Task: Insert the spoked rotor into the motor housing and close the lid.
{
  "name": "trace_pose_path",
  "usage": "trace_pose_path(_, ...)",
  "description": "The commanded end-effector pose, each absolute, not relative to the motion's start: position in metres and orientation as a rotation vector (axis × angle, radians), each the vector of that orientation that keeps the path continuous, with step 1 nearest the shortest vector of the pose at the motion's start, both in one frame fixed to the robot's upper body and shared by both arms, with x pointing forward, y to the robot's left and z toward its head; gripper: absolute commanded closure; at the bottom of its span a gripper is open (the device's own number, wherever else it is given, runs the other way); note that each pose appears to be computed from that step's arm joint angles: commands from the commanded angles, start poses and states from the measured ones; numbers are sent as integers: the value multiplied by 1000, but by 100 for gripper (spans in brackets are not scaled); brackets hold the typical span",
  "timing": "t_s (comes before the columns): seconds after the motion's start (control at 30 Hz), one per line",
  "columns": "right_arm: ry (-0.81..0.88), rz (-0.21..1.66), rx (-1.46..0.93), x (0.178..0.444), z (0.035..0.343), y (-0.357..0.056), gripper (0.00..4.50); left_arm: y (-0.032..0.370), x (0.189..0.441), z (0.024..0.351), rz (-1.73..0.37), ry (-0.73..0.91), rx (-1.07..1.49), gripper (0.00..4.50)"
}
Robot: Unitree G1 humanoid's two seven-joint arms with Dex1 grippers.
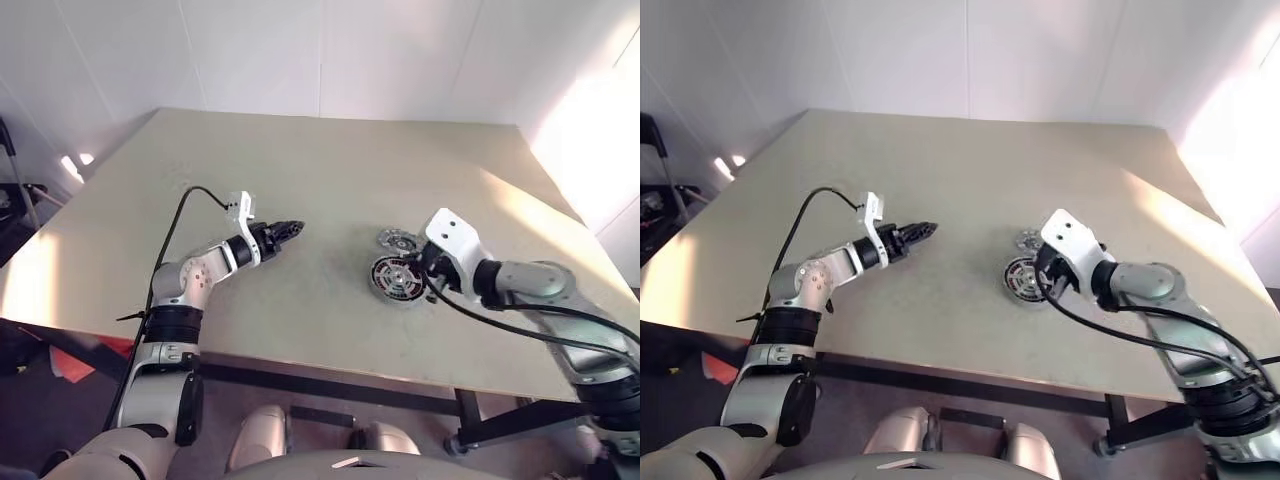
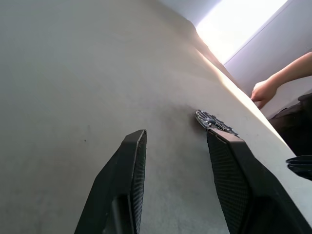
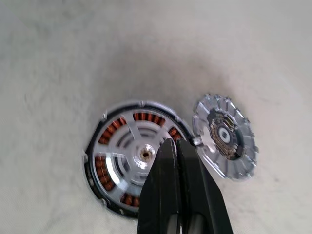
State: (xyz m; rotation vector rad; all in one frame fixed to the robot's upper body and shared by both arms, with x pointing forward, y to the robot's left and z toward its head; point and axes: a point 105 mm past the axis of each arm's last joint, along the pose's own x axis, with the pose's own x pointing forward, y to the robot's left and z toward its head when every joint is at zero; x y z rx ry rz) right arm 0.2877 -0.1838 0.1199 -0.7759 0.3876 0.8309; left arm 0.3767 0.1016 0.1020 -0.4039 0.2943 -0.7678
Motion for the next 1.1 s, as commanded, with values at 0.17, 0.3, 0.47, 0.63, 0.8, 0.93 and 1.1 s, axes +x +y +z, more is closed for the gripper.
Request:
trace_pose_path(0.17,461,1042,-1164,282,123,-220,288,107,374,126,-823,133,29,240)
trace_pose_path(0.3,430,1117,-1281,292,124,-215,224,110,362,116,-869,138,210,240)
trace_pose_path(0.47,401,1217,-1301,291,119,-202,224,112,338,98,-941,208,251,240)
trace_pose_path(0.63,392,1280,-1314,285,108,-193,224,120,336,91,-891,234,225,240)
trace_pose_path(0.8,379,1307,-1315,285,103,-185,224,118,335,89,-878,238,216,240)
trace_pose_path(0.93,389,1319,-1329,287,96,-183,224,119,336,90,-870,239,215,240)
trace_pose_path(1.1,395,1307,-1352,296,91,-184,224,120,336,88,-857,245,216,240)
